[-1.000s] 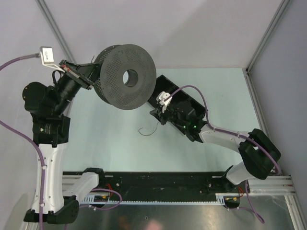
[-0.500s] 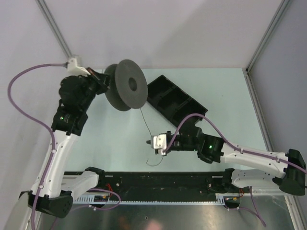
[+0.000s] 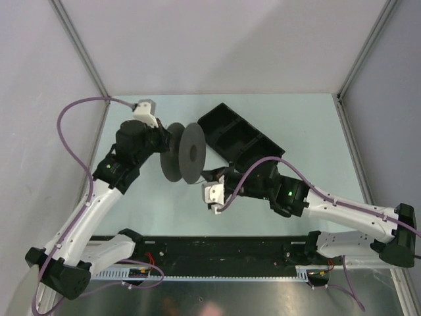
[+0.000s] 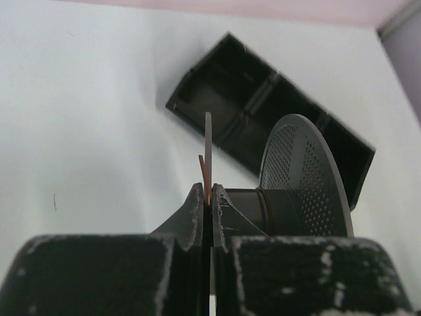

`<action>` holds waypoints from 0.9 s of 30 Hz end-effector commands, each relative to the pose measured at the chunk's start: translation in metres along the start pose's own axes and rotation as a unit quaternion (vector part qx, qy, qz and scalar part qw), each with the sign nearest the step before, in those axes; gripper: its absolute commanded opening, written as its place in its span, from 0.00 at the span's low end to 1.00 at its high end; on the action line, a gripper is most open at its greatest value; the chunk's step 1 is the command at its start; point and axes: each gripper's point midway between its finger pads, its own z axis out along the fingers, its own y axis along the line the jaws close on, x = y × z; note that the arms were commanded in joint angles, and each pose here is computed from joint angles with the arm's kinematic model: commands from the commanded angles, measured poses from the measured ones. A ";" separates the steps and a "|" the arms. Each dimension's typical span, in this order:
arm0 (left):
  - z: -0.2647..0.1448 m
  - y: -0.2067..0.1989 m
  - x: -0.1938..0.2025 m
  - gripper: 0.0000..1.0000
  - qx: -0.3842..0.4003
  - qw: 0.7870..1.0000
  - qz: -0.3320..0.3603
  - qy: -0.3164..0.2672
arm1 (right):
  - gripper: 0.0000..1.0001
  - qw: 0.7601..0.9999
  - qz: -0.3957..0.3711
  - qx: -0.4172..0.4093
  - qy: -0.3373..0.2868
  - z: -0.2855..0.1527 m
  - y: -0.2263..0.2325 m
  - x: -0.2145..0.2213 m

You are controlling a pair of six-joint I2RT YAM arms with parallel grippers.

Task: Wrap the cables

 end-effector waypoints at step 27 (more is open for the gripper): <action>-0.097 -0.115 0.024 0.00 0.376 0.916 0.131 0.058 | 0.01 0.951 0.195 0.189 0.147 -0.083 -0.159 0.158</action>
